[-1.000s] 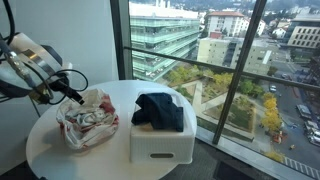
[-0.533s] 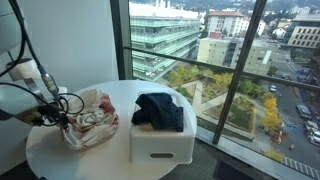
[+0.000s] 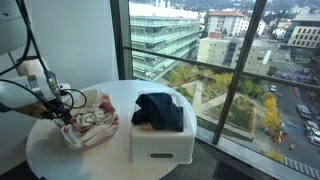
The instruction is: Pick up all the items from the plastic bag and put them on the white basket
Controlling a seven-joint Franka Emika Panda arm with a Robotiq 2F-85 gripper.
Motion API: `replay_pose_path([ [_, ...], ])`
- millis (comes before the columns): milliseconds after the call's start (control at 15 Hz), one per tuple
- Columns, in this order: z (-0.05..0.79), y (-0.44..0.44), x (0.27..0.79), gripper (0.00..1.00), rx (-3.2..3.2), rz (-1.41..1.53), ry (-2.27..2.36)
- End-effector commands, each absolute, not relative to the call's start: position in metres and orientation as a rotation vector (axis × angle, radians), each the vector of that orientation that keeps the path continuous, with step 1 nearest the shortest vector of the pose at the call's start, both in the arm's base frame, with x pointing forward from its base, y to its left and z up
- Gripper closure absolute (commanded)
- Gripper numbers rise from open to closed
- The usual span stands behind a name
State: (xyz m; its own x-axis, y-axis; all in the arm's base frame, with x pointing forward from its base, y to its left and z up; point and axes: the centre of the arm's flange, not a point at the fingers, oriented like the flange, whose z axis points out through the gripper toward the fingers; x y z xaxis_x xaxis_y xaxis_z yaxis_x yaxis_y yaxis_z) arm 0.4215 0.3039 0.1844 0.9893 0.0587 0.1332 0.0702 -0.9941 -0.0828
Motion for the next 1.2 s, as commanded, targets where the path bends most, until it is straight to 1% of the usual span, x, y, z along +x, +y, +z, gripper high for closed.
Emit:
replay_pose_path([
  [0,0.217,0.302,0.447,0.0,-3.071,-0.279,-0.121],
  [333,0.227,0.289,0.472,0.0,-3.153,-0.392,-0.09],
  [533,0.206,0.277,0.474,0.0,-3.212,-0.466,-0.113],
  [667,0.188,0.271,0.468,0.0,-3.244,-0.453,-0.108],
  [1000,0.139,0.266,0.445,0.0,-3.29,-0.304,-0.063],
  [1067,0.132,0.264,0.441,0.03,-3.303,-0.293,-0.074],
  [1133,0.128,0.262,0.439,0.27,-3.306,-0.278,-0.077],
])
